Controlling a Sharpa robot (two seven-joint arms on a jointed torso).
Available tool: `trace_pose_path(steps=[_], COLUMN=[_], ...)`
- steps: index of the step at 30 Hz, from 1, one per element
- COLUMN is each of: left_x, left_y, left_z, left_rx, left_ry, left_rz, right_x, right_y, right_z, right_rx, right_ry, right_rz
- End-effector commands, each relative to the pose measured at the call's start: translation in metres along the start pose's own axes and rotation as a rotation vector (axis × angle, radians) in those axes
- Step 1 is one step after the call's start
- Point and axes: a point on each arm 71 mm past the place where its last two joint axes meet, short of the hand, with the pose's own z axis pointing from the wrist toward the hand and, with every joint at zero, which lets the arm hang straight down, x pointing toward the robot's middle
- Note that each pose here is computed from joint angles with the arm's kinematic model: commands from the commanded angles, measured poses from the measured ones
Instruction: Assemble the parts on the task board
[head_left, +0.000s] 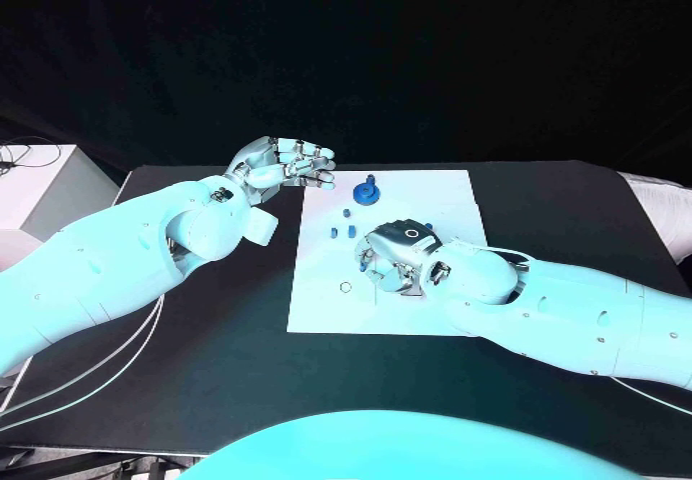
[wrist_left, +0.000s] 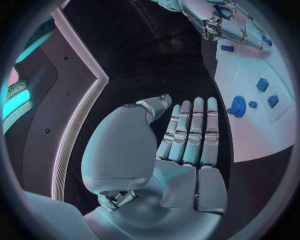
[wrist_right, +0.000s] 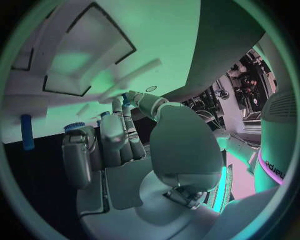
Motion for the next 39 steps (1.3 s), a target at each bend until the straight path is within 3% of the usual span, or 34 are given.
trace_pose_path(steps=[1,14,21,33,39], left_x=[0.0018,0.002,0.0021,-0.0002,-0.0002], left_y=[-0.0002,0.0,0.0001,0.0007,0.0017], left_z=[0.0002,0.0003,0.0005,0.0001,0.0006], left_rx=[0.002,0.001,0.001,0.0,-0.001], left_ry=[0.014,0.015,0.015,0.009,0.008], left_rz=[-0.01,-0.011,-0.011,-0.01,-0.011], right_x=[-0.002,-0.002,-0.008,-0.065,-0.079], right_y=[0.0,-0.004,-0.014,-0.08,-0.108], right_z=[-0.001,-0.003,-0.014,-0.035,-0.04], right_rx=[0.003,0.02,0.044,0.157,0.18], right_ry=[-0.024,-0.034,-0.061,-0.053,-0.059], right_rz=[0.001,-0.002,0.031,0.149,0.098])
